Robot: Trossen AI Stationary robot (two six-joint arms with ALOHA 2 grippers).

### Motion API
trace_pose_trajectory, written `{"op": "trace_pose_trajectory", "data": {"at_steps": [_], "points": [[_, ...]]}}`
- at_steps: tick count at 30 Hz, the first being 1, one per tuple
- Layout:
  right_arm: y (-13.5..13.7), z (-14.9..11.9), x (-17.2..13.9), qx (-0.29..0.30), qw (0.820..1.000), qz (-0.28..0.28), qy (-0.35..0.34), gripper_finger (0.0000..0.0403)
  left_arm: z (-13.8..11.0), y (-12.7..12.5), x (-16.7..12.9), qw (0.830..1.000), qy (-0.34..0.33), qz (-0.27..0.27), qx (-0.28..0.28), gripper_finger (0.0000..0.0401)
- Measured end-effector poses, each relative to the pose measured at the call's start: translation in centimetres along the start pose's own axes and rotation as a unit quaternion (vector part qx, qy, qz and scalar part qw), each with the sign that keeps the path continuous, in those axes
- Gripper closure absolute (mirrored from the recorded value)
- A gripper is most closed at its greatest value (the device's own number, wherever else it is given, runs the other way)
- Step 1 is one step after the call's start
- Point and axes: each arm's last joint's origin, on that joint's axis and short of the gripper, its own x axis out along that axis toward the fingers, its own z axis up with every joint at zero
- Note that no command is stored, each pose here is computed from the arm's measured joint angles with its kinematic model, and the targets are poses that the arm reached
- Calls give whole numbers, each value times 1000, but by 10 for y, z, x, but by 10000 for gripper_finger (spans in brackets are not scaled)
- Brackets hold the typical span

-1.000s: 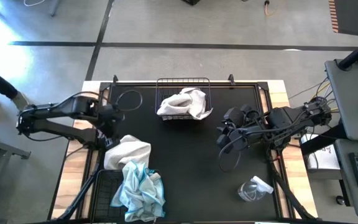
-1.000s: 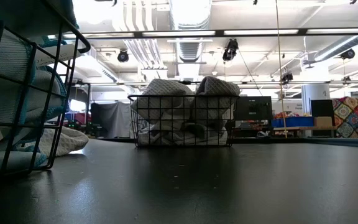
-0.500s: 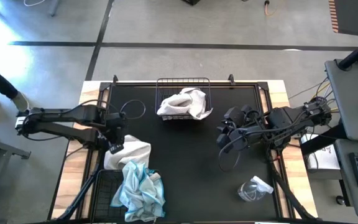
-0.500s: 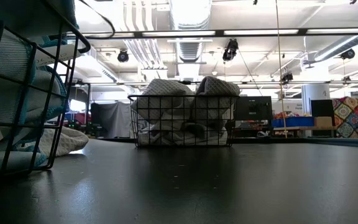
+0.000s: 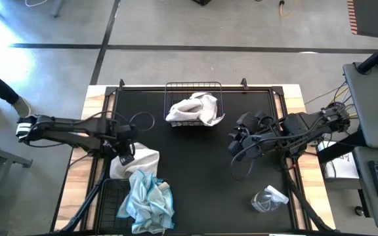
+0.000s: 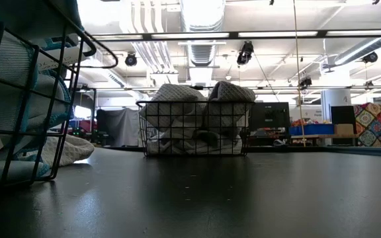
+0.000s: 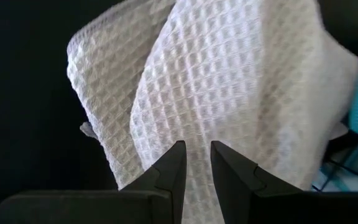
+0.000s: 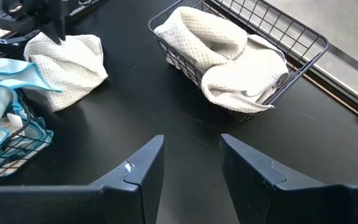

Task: Sort microfiber towel by color & place in baskets
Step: Put the white microfiber cloth into the top wire basket

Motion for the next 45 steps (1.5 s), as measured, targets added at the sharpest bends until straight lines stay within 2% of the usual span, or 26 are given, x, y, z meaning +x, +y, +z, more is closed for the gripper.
{"op": "trace_pose_trajectory", "data": {"at_steps": [11,29,45], "points": [[0,0,0,-1,1000,0,0,257,-3,5,13,999,23,14,-19,336],[0,0,0,-1,1000,0,0,257,15,1,36,998,52,31,-10,275],[0,0,0,-1,1000,0,0,257,24,2,61,992,115,59,3,271]]}}
